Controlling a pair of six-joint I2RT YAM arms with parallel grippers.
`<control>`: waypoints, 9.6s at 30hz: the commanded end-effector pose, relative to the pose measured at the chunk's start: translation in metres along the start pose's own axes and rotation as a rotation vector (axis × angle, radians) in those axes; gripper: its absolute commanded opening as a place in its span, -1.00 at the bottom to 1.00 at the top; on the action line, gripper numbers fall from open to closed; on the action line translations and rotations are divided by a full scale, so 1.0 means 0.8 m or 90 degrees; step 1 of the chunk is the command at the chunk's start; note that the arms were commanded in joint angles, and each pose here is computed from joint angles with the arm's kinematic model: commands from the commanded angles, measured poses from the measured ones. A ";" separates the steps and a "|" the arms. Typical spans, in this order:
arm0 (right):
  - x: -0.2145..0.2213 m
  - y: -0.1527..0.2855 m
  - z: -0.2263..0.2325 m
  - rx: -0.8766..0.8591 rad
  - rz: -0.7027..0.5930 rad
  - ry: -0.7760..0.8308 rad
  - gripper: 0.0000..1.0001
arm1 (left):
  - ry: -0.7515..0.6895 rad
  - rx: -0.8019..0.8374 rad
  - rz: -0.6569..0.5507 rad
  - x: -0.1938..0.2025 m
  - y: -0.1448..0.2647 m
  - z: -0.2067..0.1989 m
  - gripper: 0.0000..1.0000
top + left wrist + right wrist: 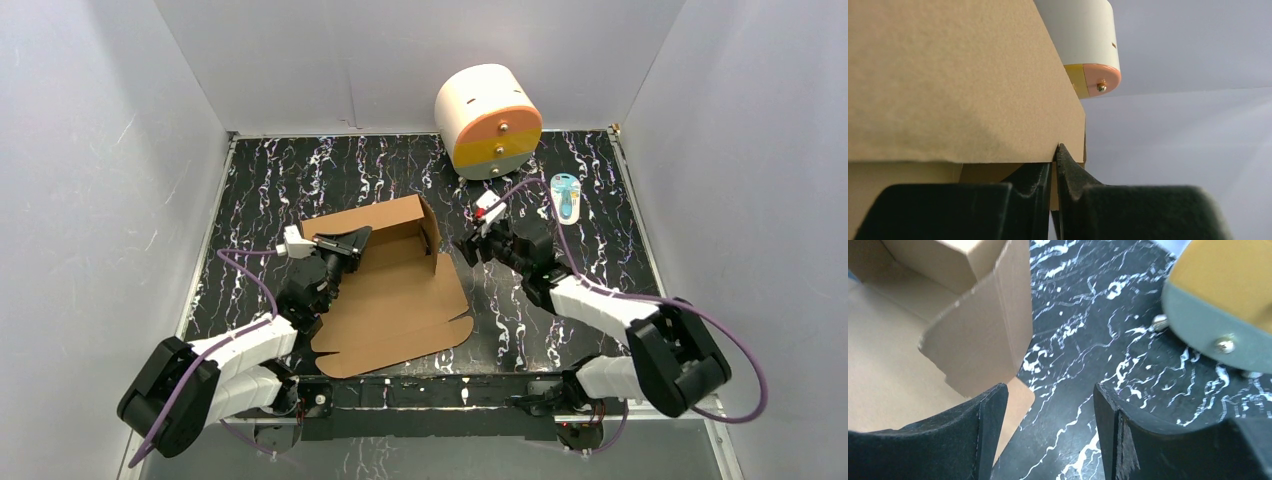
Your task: Fold the paper box
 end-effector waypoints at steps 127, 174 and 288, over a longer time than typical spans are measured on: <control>0.010 -0.136 0.023 -0.012 -0.146 0.006 -0.32 | -0.398 -0.215 0.638 0.029 -0.115 -0.063 0.39; 0.012 -0.172 -0.014 0.228 -0.095 -0.056 -0.69 | -0.306 -0.190 0.698 0.041 -0.096 -0.054 0.26; -0.221 0.081 -0.025 -0.022 0.058 -0.168 0.93 | -0.521 -0.601 0.155 -0.026 -0.005 0.058 -0.68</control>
Point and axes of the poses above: each gripper's point midway between its finger pads, its own y axis back along the fingers, its own z axis along the line the jaws close on, x = y × z, the point moved 7 cm from there along y, back along the fingers, and after that the axes turned 12 degrees about y, right-handed, at the moved point
